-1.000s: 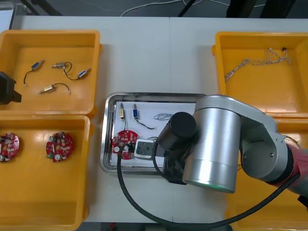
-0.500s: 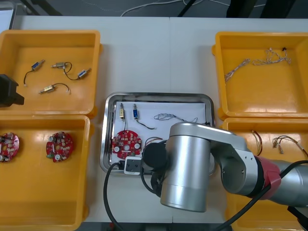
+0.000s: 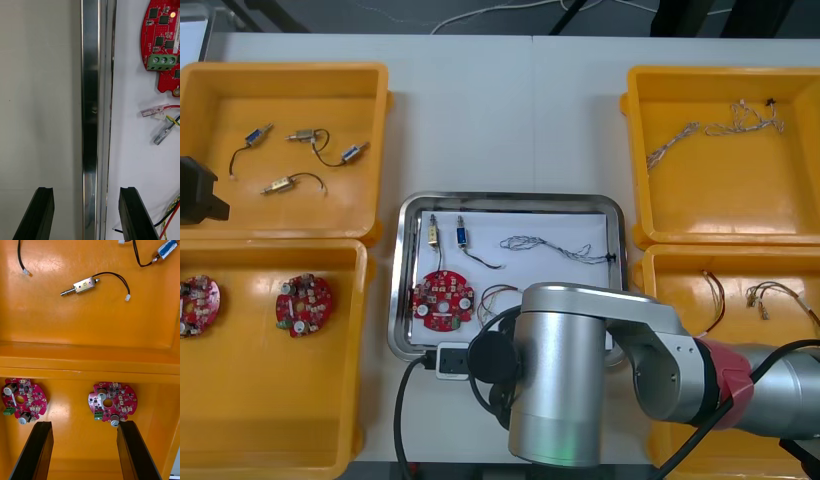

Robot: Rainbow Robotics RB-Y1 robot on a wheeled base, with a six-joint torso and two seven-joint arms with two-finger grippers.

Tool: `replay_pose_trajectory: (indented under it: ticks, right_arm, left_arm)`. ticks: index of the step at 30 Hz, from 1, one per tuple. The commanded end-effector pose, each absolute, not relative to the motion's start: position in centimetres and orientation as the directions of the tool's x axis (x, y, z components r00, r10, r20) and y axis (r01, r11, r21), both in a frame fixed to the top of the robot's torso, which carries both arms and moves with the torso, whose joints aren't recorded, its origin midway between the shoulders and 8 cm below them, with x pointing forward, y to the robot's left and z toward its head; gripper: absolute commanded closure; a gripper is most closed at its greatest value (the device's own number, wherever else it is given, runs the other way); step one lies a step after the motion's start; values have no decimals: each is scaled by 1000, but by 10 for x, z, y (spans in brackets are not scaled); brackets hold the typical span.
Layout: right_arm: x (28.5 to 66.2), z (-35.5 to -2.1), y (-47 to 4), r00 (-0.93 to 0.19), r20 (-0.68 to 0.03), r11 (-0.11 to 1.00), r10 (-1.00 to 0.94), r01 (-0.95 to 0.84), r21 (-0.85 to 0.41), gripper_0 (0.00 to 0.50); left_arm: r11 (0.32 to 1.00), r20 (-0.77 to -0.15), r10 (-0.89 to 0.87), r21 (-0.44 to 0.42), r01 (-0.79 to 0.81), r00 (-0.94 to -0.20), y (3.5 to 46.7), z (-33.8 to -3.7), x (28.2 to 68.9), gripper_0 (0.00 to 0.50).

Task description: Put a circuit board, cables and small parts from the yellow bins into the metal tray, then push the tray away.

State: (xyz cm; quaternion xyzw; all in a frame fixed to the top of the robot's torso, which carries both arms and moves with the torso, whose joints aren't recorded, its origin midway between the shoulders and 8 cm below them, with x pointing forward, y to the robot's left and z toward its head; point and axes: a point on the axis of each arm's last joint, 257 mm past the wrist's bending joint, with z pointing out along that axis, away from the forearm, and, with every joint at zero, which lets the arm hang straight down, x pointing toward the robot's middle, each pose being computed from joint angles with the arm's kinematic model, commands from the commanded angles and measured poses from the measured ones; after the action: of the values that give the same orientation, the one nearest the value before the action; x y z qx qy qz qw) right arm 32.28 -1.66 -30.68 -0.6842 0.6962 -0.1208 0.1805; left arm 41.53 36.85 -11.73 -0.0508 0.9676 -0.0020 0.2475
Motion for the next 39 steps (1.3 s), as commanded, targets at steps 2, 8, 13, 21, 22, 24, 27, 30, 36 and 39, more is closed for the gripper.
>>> replay_pose_trajectory:
  ticks: [2, 8, 13, 21, 22, 24, 27, 30, 36, 39]
  right_arm:
    - [318, -313, 6, 49, -110, 1, -993, -907, -421, 0]
    - [320, -321, 9, 42, -113, 10, -993, -906, -423, 0]
    - [318, -327, 9, 38, -112, 13, -993, -905, -425, 0]
    - [316, -332, 8, 38, -109, 12, -993, -905, -425, 0]
    - [315, -332, 8, 37, -109, 13, -993, -905, -426, 0]
    - [315, -333, 8, 38, -108, 12, -993, -904, -426, 0]
    - [314, -334, 8, 40, -107, 10, -993, -905, -426, 33]
    - [315, -333, 8, 37, -106, 12, -994, -903, -429, 360]
    - [324, -330, 6, 37, -111, 18, -993, -891, -454, 500]
    - [330, -325, 5, 44, -103, 10, -994, -882, -471, 500]
  left_arm:
    - [998, -480, -22, 37, -45, -877, 384, -110, 410, 0]
    - [998, -480, -22, 37, -45, -877, 384, -110, 410, 0]
    - [998, -480, -22, 37, -45, -877, 384, -110, 410, 0]
    - [998, -480, -22, 37, -45, -877, 384, -110, 410, 0]
    - [998, -480, -22, 37, -45, -877, 384, -110, 410, 0]
    - [998, -480, -22, 37, -45, -877, 384, -110, 410, 0]
    - [998, -480, -22, 37, -45, -877, 384, -110, 410, 0]
    - [998, -480, -22, 37, -45, -877, 384, -110, 410, 0]
    - [998, -480, -22, 37, -45, -877, 384, -110, 410, 0]
    - [998, -480, -22, 37, -45, -877, 384, -110, 410, 0]
